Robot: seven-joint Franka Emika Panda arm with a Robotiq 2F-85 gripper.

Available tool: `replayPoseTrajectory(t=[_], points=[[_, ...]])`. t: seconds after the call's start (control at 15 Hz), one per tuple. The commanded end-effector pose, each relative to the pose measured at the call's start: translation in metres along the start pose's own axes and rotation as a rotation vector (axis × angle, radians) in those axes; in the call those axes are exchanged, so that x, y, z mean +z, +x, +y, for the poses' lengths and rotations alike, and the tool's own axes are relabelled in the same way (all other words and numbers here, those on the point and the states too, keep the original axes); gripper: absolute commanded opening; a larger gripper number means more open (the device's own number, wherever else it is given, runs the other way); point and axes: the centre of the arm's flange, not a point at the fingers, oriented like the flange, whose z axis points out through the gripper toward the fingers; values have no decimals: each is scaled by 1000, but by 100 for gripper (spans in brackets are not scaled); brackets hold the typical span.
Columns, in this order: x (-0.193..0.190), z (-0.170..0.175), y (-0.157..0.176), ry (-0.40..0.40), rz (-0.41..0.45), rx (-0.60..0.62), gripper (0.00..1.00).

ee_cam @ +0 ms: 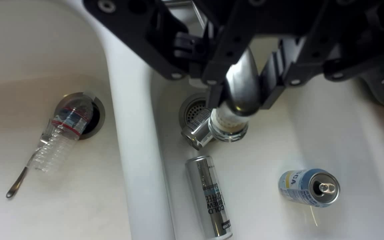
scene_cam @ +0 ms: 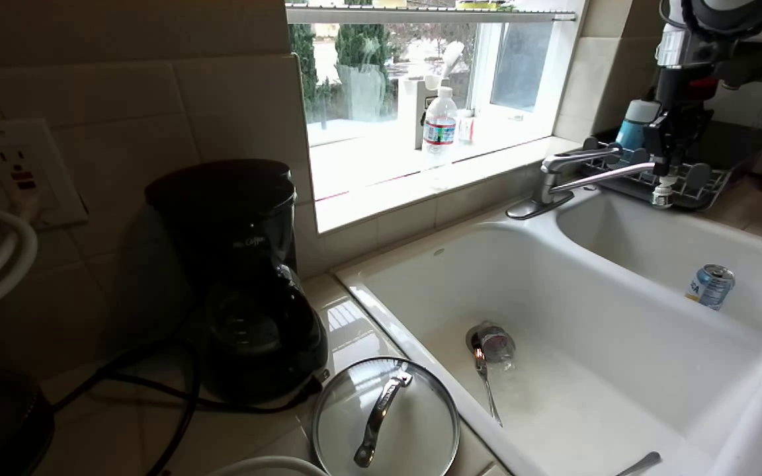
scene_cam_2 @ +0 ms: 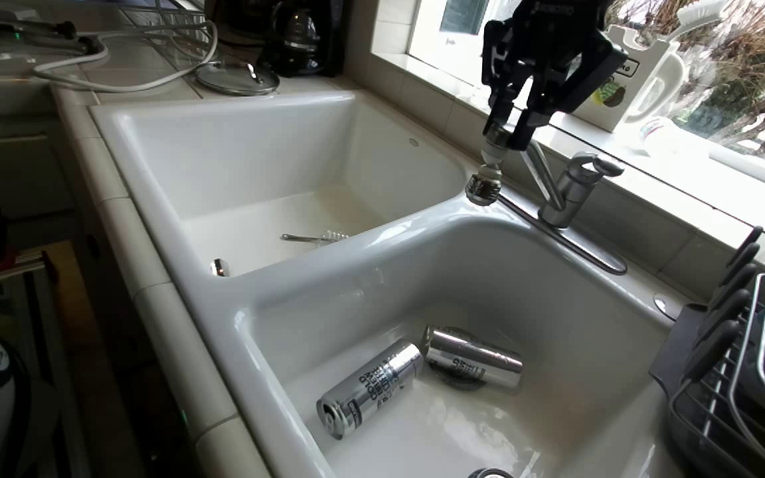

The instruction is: Turn the faucet head to the right

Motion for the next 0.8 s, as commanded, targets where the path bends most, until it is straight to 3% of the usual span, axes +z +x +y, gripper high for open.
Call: replayPoseTrajectory(t=[0.0, 0.27, 0.73], points=[[5, 61, 12, 76, -33, -32, 8], [12, 100, 18, 81, -64, -73, 8], [15, 136, 42, -92, -32, -160, 8]])
